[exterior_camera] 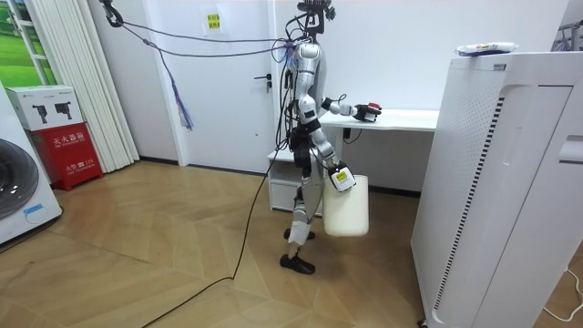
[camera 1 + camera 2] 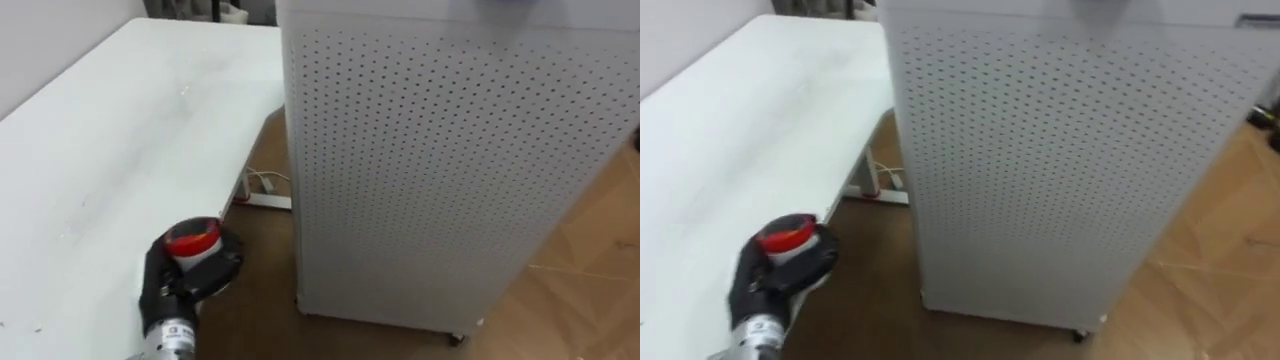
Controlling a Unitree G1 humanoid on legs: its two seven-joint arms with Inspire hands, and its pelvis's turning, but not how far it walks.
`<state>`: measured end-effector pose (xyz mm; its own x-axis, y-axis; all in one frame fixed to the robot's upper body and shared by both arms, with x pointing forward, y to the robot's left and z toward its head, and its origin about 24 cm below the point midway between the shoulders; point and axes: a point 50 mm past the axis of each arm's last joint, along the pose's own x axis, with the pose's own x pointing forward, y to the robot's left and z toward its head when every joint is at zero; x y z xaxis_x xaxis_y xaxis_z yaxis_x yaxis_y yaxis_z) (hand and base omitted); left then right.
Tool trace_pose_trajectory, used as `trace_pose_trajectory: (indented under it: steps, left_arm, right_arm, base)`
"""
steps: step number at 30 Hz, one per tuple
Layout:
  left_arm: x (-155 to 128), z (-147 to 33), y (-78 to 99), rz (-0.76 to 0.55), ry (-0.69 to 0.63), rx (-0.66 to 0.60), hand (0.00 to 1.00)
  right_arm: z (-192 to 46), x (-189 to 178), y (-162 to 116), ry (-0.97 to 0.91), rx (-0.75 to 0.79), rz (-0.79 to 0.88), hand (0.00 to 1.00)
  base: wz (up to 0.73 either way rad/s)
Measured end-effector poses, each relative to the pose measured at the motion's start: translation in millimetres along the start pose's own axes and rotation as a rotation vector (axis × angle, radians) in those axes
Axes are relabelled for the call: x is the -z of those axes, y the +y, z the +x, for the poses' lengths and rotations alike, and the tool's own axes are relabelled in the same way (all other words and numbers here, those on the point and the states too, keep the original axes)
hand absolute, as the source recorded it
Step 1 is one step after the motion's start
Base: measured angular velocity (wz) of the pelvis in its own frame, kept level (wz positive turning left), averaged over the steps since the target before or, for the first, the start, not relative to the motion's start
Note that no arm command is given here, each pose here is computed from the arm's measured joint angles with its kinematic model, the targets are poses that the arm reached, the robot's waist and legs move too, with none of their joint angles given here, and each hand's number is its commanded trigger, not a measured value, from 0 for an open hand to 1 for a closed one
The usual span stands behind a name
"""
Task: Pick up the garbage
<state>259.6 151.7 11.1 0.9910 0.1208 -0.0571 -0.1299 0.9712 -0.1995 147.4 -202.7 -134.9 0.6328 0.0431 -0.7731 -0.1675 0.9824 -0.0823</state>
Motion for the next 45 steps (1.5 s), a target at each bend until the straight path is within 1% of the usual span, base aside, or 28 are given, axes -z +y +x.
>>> trace_pose_trajectory:
  steps: [1, 3, 5, 10, 12, 15, 16, 18, 22, 23, 24, 26, 27, 28, 29, 35, 45]
  left_arm:
    - [-1.2, -0.7, -5.7, -0.003, -0.004, 0.044, 1.00]
    - [-6.2, -3.6, -23.2, -0.015, -0.015, 0.192, 1.00]
    - [-9.3, -5.6, -32.6, -0.016, -0.018, 0.276, 1.00]
    - [-5.1, -12.2, -47.5, -0.007, 0.006, 0.442, 1.00]
    - [0.8, -17.1, -55.2, -0.002, 0.045, 0.525, 1.00]
    - [7.8, -22.2, -59.8, 0.015, 0.096, 0.618, 1.00]
    - [9.7, -23.6, -58.9, 0.025, 0.110, 0.633, 1.00]
    - [17.3, -30.8, -57.3, 0.054, 0.159, 0.705, 1.00]
    - [23.8, -38.3, -59.5, 0.106, 0.197, 0.800, 1.00]
    - [24.7, -39.7, -58.9, 0.117, 0.204, 0.827, 0.97]
    - [25.4, -41.0, -58.3, 0.123, 0.211, 0.851, 0.67]
    - [26.2, -42.5, -57.2, 0.133, 0.220, 0.882, 0.61]
    - [26.7, -43.1, -56.3, 0.141, 0.225, 0.895, 0.53]
    - [26.8, -43.3, -56.2, 0.144, 0.226, 0.899, 0.27]
    - [27.2, -43.8, -56.4, 0.151, 0.229, 0.911, 0.00]
    - [28.3, -47.0, -59.1, 0.139, 0.237, 0.956, 0.00]
    - [29.2, -48.9, -60.8, 0.130, 0.240, 0.975, 0.00]
  right_arm:
    - [0.6, -1.7, 0.7, -0.005, -0.002, 0.000, 1.00]
    - [2.4, -6.3, 2.0, -0.017, -0.005, -0.002, 1.00]
    - [3.4, -9.0, 2.1, -0.024, -0.006, -0.008, 1.00]
    - [6.8, -20.5, -0.9, -0.051, -0.004, -0.025, 1.00]
    - [9.7, -28.9, -2.7, -0.067, -0.002, -0.039, 1.00]
    - [12.2, -37.2, -2.6, -0.081, -0.005, -0.054, 1.00]
    - [12.6, -38.7, -2.5, -0.083, -0.006, -0.054, 1.00]
    - [13.9, -46.3, -2.5, -0.104, -0.011, -0.060, 1.00]
    - [14.0, -52.9, -7.8, -0.124, -0.002, -0.074, 1.00]
    - [13.8, -52.8, -8.9, -0.123, 0.000, -0.075, 1.00]
    - [13.7, -53.1, -9.4, -0.124, 0.001, -0.076, 1.00]
    - [13.4, -56.1, -9.8, -0.137, -0.001, -0.080, 1.00]
    - [12.5, -58.5, -10.4, -0.150, -0.003, -0.085, 1.00]
    - [12.2, -59.9, -10.7, -0.156, -0.004, -0.087, 1.00]
    - [11.9, -60.7, -11.2, -0.160, -0.005, -0.088, 1.00]
    - [11.5, -59.4, -11.5, -0.156, -0.011, -0.092, 1.00]
    - [10.2, -46.4, -12.4, -0.105, -0.026, -0.119, 1.00]
  base:
    - [-0.51]
    - [-0.47]
    - [-0.40]
    - [-0.15]
    - [0.00]
    - [0.00]
    - [-0.04]
    - [-0.07]
    - [-0.01]
    - [0.00]
    - [0.00]
    - [0.00]
    - [-0.07]
    - [-0.12]
    - [-0.06]
    - [0.00]
    - [0.00]
